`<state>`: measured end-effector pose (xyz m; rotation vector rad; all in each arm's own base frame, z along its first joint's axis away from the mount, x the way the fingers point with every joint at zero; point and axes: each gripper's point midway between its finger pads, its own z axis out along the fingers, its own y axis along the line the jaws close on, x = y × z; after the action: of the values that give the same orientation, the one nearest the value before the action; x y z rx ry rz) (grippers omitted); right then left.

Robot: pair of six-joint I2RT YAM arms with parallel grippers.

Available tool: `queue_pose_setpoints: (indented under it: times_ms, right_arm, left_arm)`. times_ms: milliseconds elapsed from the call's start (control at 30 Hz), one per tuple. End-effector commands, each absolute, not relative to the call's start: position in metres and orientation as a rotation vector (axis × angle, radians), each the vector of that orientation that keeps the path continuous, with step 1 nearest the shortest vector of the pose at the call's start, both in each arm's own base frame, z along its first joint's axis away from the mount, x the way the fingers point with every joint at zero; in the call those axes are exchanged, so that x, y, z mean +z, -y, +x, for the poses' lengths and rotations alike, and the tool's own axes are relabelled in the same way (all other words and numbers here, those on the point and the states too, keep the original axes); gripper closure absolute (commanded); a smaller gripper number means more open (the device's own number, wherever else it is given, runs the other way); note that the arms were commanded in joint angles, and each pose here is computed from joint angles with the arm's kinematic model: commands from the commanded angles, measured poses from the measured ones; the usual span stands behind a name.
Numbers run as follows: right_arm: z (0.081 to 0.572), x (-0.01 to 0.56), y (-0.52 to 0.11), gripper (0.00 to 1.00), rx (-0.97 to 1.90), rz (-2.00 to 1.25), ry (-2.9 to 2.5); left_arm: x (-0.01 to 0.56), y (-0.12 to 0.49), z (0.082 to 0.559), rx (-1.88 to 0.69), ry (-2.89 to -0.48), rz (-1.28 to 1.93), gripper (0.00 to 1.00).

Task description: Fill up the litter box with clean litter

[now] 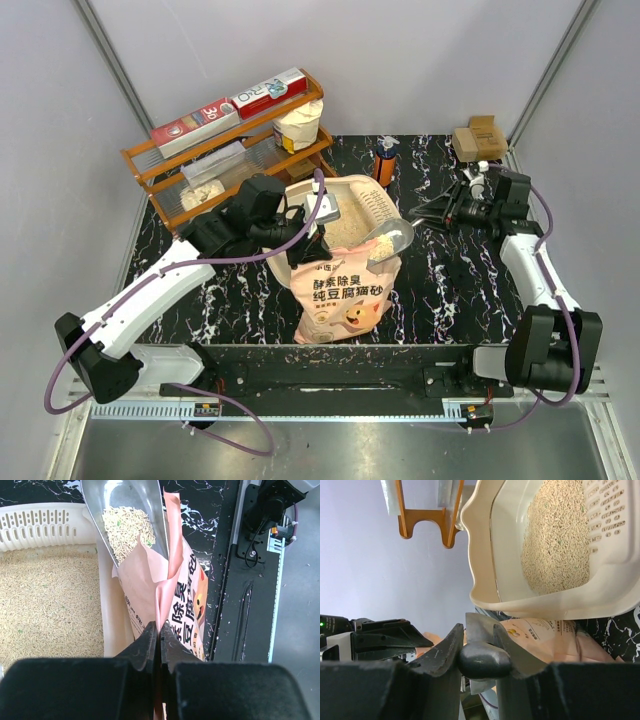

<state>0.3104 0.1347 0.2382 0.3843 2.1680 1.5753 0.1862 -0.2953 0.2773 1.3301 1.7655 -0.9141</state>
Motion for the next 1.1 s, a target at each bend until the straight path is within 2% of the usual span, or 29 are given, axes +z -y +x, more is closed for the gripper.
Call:
queue_pose_setpoints:
  times_ms: [0, 200, 500, 733, 867, 1000, 1067]
  right_arm:
    - [0.305, 0.259, -0.136, 1.00, 1.645, 0.256, -2.145]
    - [0.314, 0.259, -0.132, 1.00, 1.725, 0.222, -2.144]
    - [0.354, 0.277, -0.125, 1.00, 1.721, 0.174, -2.115]
    - [0.419, 0.276, -0.109, 1.00, 1.510, 0.264, -2.098]
    - [0.457, 0.267, -0.109, 1.00, 1.271, 0.290, -2.099]
    - [0.475, 0.280, -0.152, 1.00, 1.056, 0.138, -2.077]
    - [0.475, 0.274, -0.193, 1.00, 0.957, -0.006, -2.096]
  left_arm:
    - [0.320, 0.298, 0.191, -0.880, -1.592, 1.304, 1.00]
    - [0.323, 0.290, 0.198, -0.835, -1.590, 1.280, 1.00]
    - [0.323, 0.282, 0.212, -0.786, -1.591, 1.257, 1.00]
    - [0.317, 0.283, 0.215, -0.783, -1.590, 1.262, 1.00]
    - [0.316, 0.284, 0.213, -0.788, -1.580, 1.275, 1.00]
    - [0.317, 0.282, 0.210, -0.791, -1.568, 1.279, 1.00]
    - [0.316, 0.281, 0.209, -0.793, -1.567, 1.282, 1.00]
